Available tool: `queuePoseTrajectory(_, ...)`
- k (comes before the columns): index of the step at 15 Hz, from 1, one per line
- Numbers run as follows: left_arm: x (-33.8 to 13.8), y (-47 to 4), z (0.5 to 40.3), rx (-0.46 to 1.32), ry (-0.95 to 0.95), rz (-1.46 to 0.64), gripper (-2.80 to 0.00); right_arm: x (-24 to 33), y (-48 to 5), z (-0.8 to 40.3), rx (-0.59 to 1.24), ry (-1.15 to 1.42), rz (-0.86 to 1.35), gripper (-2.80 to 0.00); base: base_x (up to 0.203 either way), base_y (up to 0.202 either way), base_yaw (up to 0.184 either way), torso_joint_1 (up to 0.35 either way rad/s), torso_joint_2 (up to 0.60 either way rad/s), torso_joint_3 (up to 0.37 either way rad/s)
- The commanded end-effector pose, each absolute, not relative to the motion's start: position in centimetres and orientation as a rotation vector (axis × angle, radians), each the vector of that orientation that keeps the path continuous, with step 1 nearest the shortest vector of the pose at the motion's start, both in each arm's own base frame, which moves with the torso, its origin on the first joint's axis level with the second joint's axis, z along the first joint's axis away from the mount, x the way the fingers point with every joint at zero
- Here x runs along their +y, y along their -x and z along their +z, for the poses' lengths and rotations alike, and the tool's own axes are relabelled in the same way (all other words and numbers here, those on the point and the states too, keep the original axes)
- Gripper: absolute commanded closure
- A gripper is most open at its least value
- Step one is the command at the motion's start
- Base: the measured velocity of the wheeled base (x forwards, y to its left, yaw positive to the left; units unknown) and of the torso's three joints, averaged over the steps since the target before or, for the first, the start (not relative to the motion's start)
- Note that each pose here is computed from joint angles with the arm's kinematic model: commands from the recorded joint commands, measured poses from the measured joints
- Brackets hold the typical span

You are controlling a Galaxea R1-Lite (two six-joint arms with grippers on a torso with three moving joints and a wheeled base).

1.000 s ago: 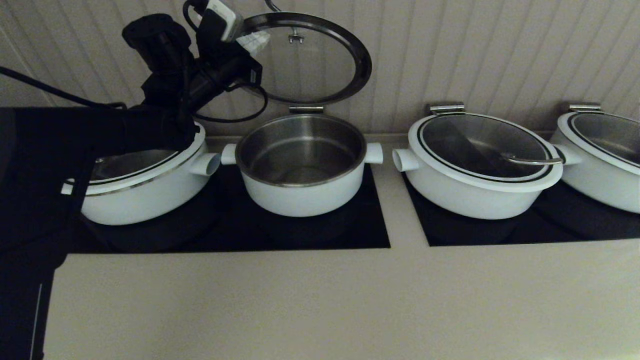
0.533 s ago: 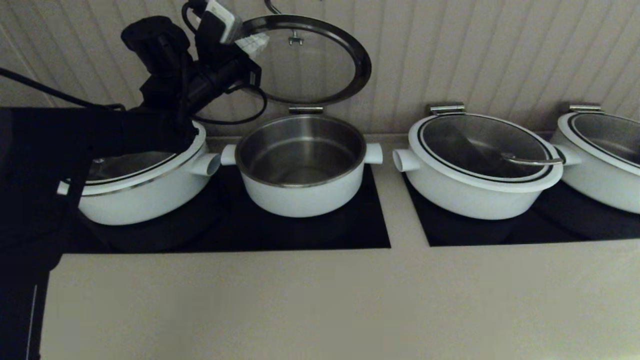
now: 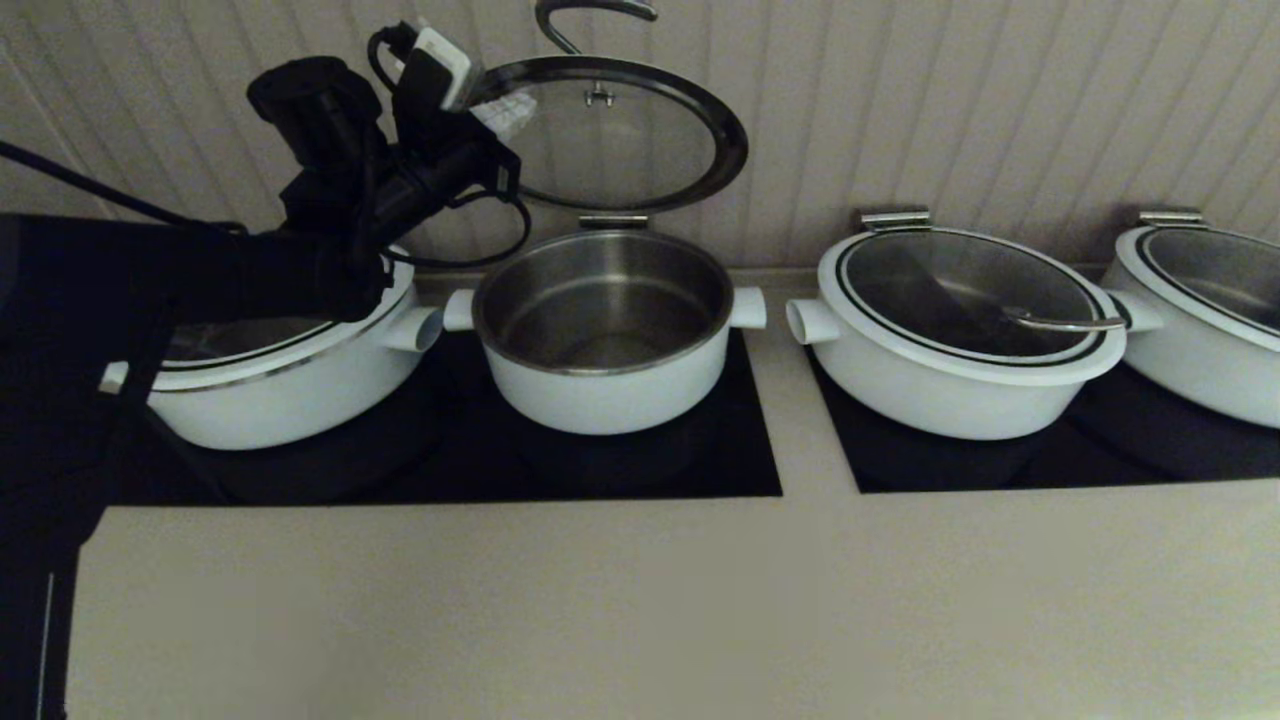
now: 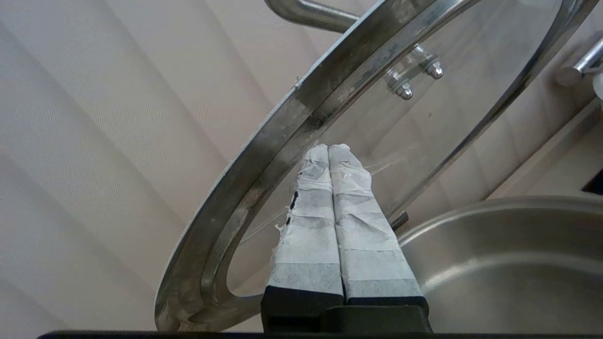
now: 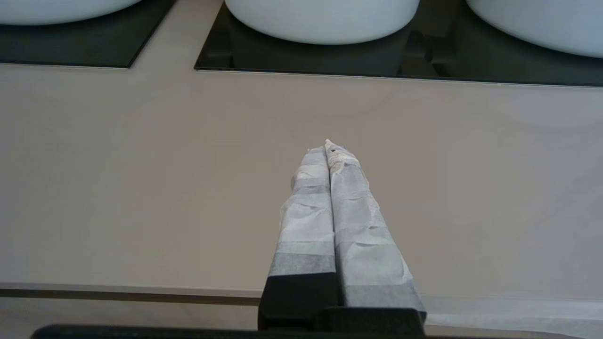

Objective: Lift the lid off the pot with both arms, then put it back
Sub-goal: Close the pot lid

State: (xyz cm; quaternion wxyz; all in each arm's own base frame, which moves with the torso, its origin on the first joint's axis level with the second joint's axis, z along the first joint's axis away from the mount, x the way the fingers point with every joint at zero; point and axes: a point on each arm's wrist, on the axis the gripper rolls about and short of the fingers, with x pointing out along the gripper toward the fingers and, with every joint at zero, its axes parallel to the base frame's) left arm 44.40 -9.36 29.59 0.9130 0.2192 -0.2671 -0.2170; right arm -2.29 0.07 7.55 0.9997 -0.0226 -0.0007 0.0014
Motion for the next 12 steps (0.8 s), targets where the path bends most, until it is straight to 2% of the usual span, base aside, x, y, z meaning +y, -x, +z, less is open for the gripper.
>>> queuePoseTrajectory(1, -9.4, -44.3, 29.0, -0.529, -0.454, -0.456, 0.0, 0.1, 2.3, 7.5, 0.0, 0.046, 0.004, 0.0, 0.0, 0.0, 0.0, 0.0, 0.0, 0.0)
queuePoseTrajectory(5, -9.2, -43.2, 27.4, -0.45, -0.465, -0.48, 0.0, 0.1, 2.3, 7.5, 0.0, 0.046, 0.003, 0.0, 0.0, 0.0, 0.0, 0.0, 0.0, 0.0)
queuePoseTrajectory(8, -9.2, -43.2, 27.6, -0.525, -0.465, -0.459, 0.0, 0.1, 2.3, 7.5, 0.0, 0.046, 0.003, 0.0, 0.0, 0.0, 0.0, 0.0, 0.0, 0.0)
queuePoseTrajectory(12, -9.1, -43.1, 27.9, -0.532, -0.464, -0.456, 0.0, 0.1, 2.3, 7.5, 0.0, 0.046, 0.005, 0.0, 0.0, 0.0, 0.0, 0.0, 0.0, 0.0)
